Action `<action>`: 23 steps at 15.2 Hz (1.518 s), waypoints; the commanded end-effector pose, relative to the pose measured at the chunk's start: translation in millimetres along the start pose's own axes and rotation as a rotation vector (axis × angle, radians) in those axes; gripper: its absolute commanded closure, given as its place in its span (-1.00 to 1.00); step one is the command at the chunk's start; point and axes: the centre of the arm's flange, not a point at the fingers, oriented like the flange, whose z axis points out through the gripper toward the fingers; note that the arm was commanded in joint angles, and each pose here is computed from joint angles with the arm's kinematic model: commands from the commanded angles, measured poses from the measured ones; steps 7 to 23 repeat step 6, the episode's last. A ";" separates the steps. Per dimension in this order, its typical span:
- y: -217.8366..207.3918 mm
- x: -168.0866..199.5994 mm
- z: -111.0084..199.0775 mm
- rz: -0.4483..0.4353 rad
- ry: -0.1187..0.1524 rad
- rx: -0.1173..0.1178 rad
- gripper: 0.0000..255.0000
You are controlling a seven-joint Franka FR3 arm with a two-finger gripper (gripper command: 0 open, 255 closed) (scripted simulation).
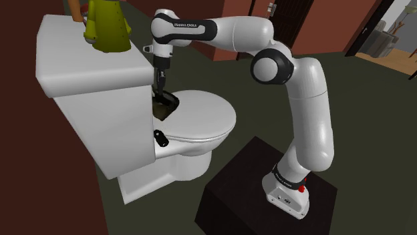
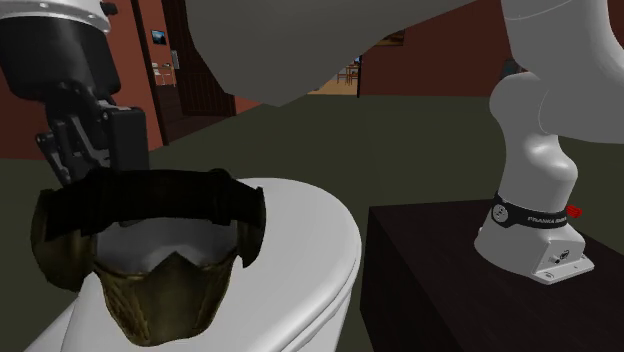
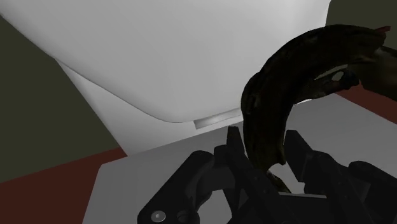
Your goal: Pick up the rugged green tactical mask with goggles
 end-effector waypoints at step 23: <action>-8.8 4.6 -28.1 -0.004 0.003 0.001 1.00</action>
